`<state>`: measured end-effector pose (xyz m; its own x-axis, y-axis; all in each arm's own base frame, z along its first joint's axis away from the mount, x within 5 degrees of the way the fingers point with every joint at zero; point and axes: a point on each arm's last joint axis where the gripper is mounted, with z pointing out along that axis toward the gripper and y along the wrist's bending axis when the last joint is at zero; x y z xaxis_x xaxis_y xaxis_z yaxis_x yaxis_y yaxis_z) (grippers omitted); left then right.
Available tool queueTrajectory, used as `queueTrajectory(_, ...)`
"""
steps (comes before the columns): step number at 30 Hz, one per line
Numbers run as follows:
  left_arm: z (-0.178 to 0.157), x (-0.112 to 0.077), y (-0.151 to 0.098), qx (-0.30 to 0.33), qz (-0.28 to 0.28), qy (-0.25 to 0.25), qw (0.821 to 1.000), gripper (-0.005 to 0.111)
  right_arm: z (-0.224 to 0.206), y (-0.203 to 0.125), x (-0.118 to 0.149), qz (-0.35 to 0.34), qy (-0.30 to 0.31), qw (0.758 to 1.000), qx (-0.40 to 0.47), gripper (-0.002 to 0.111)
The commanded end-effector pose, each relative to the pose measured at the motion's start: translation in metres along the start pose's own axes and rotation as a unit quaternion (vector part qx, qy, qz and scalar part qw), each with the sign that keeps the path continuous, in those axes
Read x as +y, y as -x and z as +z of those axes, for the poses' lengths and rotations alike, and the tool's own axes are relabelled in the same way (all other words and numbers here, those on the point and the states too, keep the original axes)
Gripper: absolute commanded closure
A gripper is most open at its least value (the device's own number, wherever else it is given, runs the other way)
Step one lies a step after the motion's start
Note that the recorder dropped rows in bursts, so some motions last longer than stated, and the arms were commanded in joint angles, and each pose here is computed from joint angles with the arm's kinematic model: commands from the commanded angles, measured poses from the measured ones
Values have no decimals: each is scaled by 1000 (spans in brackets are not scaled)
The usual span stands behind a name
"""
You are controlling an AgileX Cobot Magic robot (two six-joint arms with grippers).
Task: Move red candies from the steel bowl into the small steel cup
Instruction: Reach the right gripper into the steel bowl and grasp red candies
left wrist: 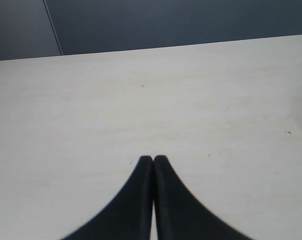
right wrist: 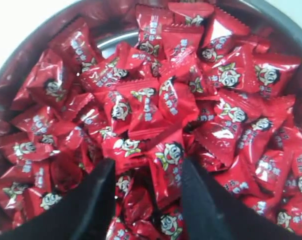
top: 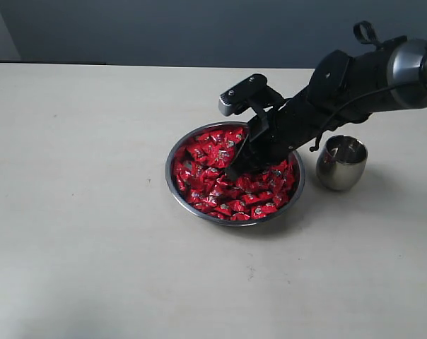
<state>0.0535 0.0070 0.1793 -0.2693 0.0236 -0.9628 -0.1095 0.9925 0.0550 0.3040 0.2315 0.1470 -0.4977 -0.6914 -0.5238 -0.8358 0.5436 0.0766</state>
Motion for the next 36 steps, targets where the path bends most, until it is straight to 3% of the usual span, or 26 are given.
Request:
queueTrajectory(1, -1, 0, 3, -9, 1, -3, 1000, 106, 6, -1, -2, -5, -5, 1000, 3, 72)
queueTrajectory(7, -1, 0, 3, -9, 1, -3, 1000, 106, 15, -5, -3, -2, -2, 1000, 14, 77)
queueTrajectory(10, -1, 0, 3, -9, 1, -3, 1000, 106, 6, 2, -4, -6, -15, 1000, -5, 108)
queueTrajectory(17, -1, 0, 3, -9, 1, -3, 1000, 106, -46, 26, 4, -18, -30, 997, -71, 108)
queueTrajectory(20, -1, 0, 3, -9, 1, -3, 1000, 106, -45, 22, 8, 0, -8, 999, -51, 106)
queueTrajectory(22, -1, 0, 3, -9, 1, -3, 1000, 106, -31, 16, 6, 15, 1, 999, -30, 91)
queueTrajectory(23, -1, 0, 3, -9, 1, -3, 1000, 106, -22, 12, 4, 26, 2, 999, -21, 76)
queueTrajectory(26, -1, 0, 3, -9, 1, -3, 1000, 106, -7, 6, 1, 32, -1, 999, -9, 59)
queueTrajectory(29, -1, 0, 3, -9, 1, -3, 1000, 106, 1, 4, -4, 36, -17, 999, -12, 64)
queueTrajectory(34, -1, 0, 3, -9, 1, -3, 1000, 106, 12, 1, -7, 44, -25, 999, -10, 85)
queueTrajectory(36, -1, 0, 3, -9, 1, -3, 1000, 106, 16, -2, -7, 55, -17, 998, -4, 86)
